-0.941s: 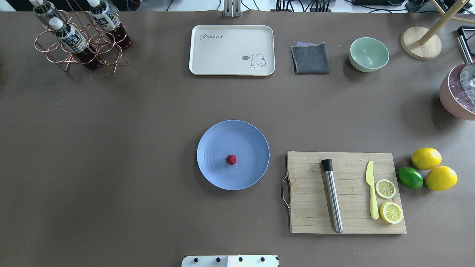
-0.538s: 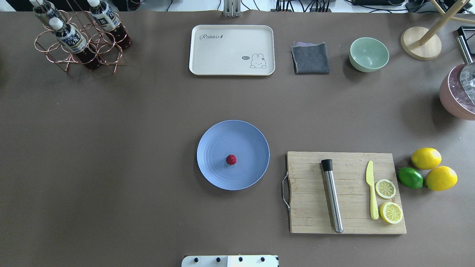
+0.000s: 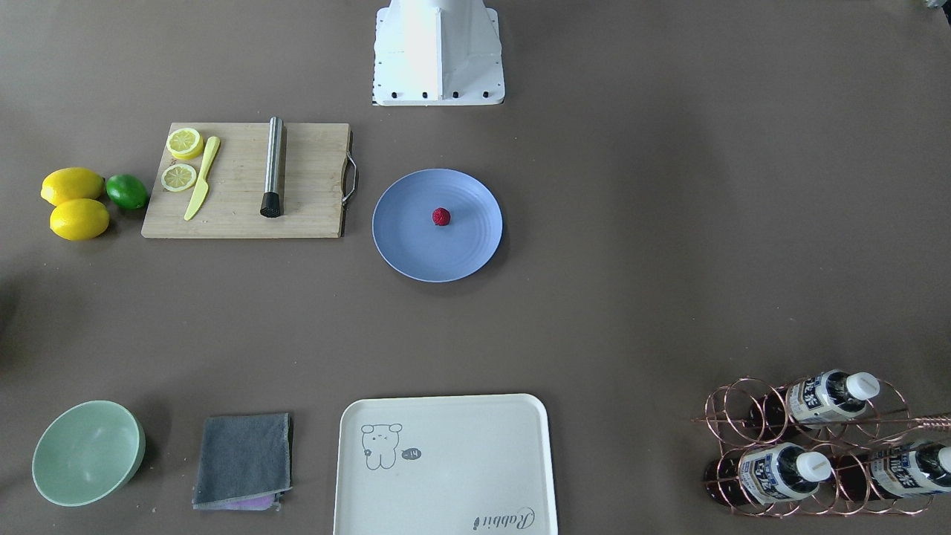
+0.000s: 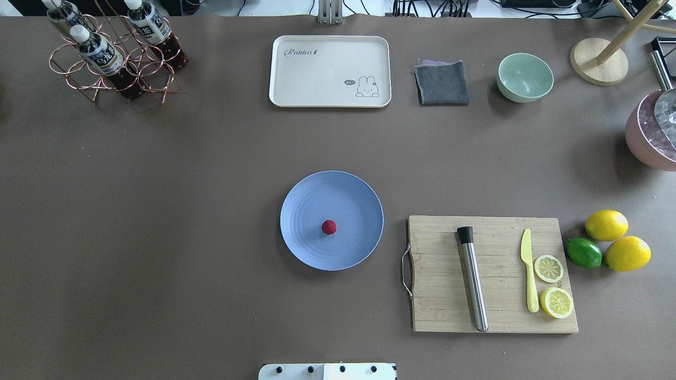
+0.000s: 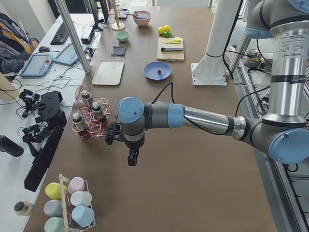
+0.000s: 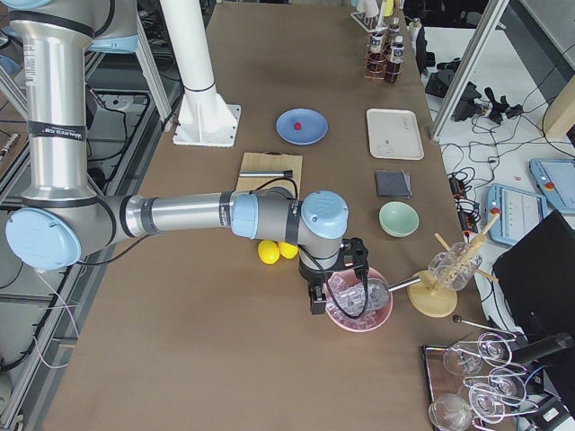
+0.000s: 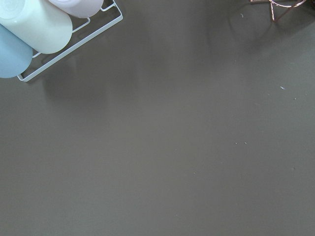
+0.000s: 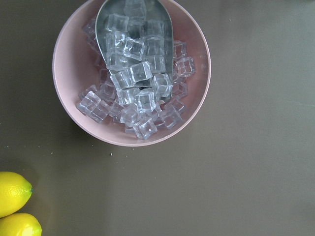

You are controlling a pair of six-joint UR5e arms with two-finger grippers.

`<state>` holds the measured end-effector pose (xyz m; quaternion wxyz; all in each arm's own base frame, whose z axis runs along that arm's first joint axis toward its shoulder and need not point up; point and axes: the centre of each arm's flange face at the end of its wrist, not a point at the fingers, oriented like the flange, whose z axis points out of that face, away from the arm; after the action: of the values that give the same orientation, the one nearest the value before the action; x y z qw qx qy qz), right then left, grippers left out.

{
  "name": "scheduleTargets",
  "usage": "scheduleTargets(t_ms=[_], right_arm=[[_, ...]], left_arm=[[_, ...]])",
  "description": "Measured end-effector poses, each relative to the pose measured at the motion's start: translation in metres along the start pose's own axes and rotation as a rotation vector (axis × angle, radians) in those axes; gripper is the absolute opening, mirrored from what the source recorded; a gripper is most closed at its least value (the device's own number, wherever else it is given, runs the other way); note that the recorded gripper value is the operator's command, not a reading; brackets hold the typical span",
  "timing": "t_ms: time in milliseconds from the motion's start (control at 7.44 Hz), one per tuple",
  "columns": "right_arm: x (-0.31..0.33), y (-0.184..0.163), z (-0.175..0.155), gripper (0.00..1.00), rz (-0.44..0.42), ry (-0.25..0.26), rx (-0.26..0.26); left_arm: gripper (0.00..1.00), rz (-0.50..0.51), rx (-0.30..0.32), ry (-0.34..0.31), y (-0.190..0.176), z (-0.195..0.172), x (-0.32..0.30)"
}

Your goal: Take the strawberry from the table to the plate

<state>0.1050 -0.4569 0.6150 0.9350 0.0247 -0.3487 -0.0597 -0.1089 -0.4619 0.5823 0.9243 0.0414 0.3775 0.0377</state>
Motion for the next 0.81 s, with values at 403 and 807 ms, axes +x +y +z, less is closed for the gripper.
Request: scheduleTargets(t_ms=[403,807], right_arm=[[-0.0023,0.0,0.0034,1.0,-0.002,-0.003,-0.007],[-0.0091,-0.0025,0.0055,1.0,-0.014,-0.003,-0.012]], left_arm=[[0.97,-0.01,-0.008,0.002,0.0062,0.0036,-0.0024],[0.97,-0.009,-0.01,0.003,0.0066,0.0045,-0.0018]])
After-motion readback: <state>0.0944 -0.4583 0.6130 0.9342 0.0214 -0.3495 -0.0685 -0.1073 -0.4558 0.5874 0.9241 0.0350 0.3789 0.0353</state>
